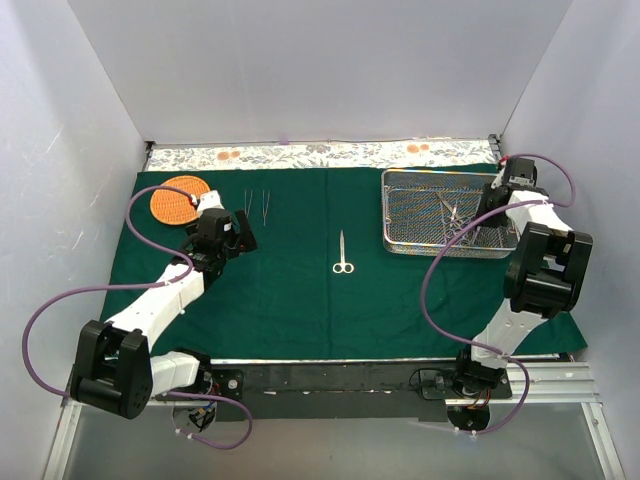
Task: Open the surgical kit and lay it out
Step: Pick up the medical item from the container, then place the medical item in the surgical kit.
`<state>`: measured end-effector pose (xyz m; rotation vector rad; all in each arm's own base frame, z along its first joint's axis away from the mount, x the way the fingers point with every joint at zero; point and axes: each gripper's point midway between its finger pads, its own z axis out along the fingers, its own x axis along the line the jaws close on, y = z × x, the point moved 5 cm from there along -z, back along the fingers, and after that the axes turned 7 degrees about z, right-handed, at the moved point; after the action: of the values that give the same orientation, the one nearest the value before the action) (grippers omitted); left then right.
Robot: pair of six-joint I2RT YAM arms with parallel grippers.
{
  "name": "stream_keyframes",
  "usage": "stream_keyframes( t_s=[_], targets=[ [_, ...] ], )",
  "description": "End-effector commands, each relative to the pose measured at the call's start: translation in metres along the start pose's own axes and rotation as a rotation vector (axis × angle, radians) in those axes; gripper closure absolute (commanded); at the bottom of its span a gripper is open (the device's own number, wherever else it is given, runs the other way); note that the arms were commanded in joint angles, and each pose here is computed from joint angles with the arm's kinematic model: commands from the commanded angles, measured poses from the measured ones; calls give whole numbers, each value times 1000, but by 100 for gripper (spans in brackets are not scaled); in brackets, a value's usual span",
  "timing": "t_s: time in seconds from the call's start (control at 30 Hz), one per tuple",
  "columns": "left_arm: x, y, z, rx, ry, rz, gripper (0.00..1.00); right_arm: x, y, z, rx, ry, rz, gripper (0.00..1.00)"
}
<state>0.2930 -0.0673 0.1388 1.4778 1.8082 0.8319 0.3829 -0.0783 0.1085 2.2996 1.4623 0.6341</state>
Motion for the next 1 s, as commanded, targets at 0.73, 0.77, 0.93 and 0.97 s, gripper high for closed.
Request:
stream_keyframes(
  t_s=[0.73,0.77,0.93,0.97],
  targets=[
    [6,9,-18,-89,-10,-9,7,175,-44,-98,-49,764,-365,99],
    [7,9,-19,-94,-5,-4,7,177,-52,-100,-30,768,-369,99],
    [12,6,-21,-115,9,10,7,191,-89,-122,7,748,-387,99],
    [12,7,-23,-124,9,8,7,191,-97,-125,14,743,-387,99]
  ],
)
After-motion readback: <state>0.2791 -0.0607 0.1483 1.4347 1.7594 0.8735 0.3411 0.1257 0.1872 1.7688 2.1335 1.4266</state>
